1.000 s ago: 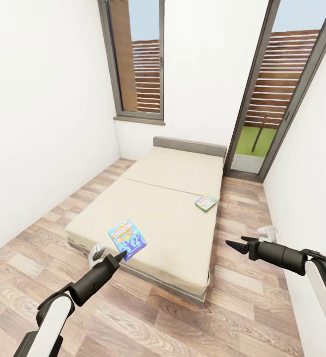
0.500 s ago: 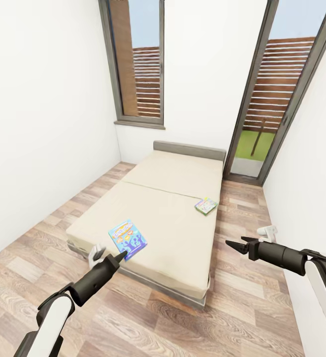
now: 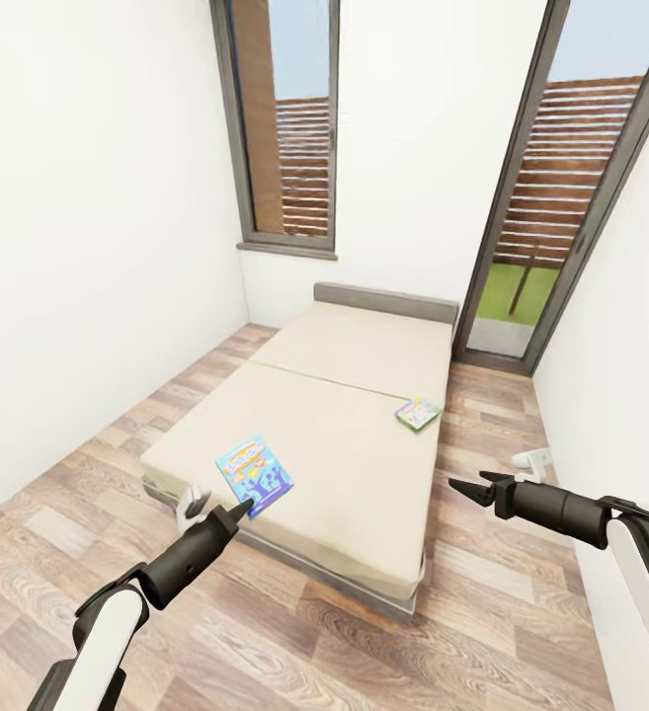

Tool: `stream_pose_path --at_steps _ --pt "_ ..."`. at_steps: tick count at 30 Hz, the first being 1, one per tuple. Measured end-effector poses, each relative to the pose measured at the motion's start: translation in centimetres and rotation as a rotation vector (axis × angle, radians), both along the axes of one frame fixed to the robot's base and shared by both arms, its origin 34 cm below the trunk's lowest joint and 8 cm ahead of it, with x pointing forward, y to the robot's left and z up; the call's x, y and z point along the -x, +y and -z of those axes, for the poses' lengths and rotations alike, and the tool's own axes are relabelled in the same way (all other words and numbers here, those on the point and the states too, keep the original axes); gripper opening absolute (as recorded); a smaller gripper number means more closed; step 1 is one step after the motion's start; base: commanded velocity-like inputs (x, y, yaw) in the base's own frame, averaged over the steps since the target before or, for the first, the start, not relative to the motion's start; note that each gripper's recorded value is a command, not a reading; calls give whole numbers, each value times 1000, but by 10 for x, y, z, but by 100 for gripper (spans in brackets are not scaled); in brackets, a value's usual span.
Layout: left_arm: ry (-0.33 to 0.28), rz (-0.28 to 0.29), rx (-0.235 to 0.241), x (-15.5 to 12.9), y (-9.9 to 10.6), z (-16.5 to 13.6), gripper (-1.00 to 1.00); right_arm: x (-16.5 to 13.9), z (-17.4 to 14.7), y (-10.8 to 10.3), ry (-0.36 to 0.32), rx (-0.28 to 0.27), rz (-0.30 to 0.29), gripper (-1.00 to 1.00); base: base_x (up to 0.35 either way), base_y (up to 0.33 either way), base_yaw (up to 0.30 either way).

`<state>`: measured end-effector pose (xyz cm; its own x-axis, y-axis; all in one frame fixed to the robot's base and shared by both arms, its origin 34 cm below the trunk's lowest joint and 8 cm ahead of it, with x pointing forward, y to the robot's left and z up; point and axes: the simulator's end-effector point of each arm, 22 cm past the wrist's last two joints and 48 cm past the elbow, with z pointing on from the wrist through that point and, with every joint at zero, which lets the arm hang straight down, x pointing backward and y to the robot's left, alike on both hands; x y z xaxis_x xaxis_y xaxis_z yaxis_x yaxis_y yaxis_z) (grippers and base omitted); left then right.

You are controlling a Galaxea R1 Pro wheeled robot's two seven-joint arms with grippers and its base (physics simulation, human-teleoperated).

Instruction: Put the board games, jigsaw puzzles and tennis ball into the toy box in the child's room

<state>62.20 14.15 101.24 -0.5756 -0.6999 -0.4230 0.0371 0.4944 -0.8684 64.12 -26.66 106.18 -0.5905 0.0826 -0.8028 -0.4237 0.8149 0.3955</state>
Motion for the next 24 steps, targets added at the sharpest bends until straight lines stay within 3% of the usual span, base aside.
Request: stream_pose_path --at_steps 24 --pt "8 0 37 0 -3 -3 -100 0 2 1 5 -6 -3 100 0 0 29"
